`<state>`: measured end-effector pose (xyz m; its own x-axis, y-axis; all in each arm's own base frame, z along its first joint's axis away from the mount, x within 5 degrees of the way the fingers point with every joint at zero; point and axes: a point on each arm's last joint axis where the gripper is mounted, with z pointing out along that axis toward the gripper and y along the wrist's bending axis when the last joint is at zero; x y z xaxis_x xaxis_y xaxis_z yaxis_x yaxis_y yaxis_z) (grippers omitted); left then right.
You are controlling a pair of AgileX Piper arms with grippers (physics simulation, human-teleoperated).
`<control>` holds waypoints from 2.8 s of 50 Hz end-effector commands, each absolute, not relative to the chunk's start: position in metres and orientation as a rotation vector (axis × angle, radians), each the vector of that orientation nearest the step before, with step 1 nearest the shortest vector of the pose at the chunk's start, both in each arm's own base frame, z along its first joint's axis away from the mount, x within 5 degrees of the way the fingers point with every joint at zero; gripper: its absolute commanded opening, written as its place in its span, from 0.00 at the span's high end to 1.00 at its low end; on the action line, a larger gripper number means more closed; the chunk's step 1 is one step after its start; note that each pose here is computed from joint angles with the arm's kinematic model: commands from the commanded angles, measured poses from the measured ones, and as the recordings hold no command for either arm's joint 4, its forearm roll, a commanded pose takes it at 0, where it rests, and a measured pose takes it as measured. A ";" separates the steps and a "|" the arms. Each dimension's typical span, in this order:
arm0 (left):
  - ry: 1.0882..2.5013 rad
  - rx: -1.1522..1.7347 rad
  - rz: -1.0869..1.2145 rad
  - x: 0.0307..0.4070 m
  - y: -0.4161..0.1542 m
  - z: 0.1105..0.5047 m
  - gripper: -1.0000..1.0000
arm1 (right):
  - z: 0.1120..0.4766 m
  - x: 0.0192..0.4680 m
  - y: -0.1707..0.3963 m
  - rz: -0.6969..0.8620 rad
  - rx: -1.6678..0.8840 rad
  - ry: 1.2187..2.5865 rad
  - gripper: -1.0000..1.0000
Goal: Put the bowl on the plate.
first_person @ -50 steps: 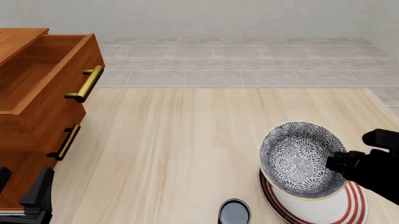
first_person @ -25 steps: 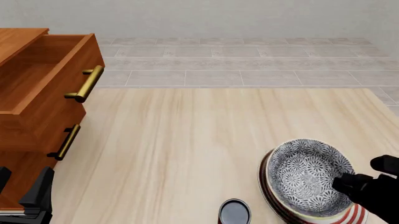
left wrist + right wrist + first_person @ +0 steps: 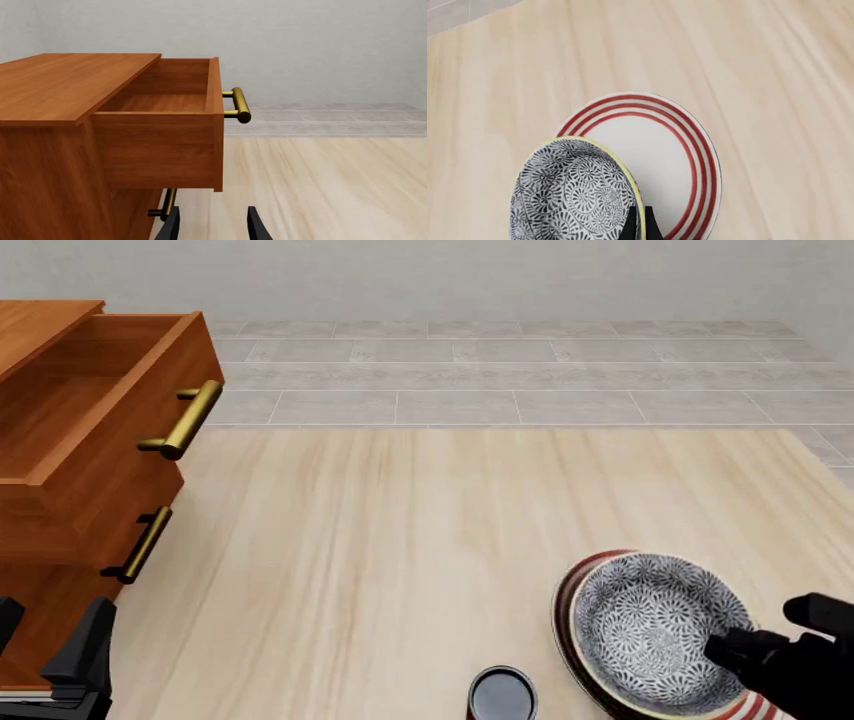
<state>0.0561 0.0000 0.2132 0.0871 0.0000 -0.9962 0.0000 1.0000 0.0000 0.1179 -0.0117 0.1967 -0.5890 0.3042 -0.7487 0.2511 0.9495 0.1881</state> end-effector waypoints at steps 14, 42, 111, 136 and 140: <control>1.484 0.000 0.000 0.056 0.000 0.213 0.00 | 0.186 0.114 -0.012 0.087 0.427 2.217 1.00; 1.484 0.000 0.000 0.056 0.000 0.213 0.00 | 0.178 0.119 -0.015 0.079 0.448 2.226 1.00; 1.484 0.000 0.000 0.056 0.000 0.213 0.00 | 0.262 0.119 -0.020 -0.015 0.333 2.117 0.00; 1.484 0.000 0.000 0.056 0.000 0.213 0.00 | 0.308 0.119 -0.019 -0.048 0.245 2.040 0.00; 1.484 0.000 0.000 0.056 0.000 0.213 0.00 | 0.312 0.119 -0.019 -0.053 0.241 2.030 0.00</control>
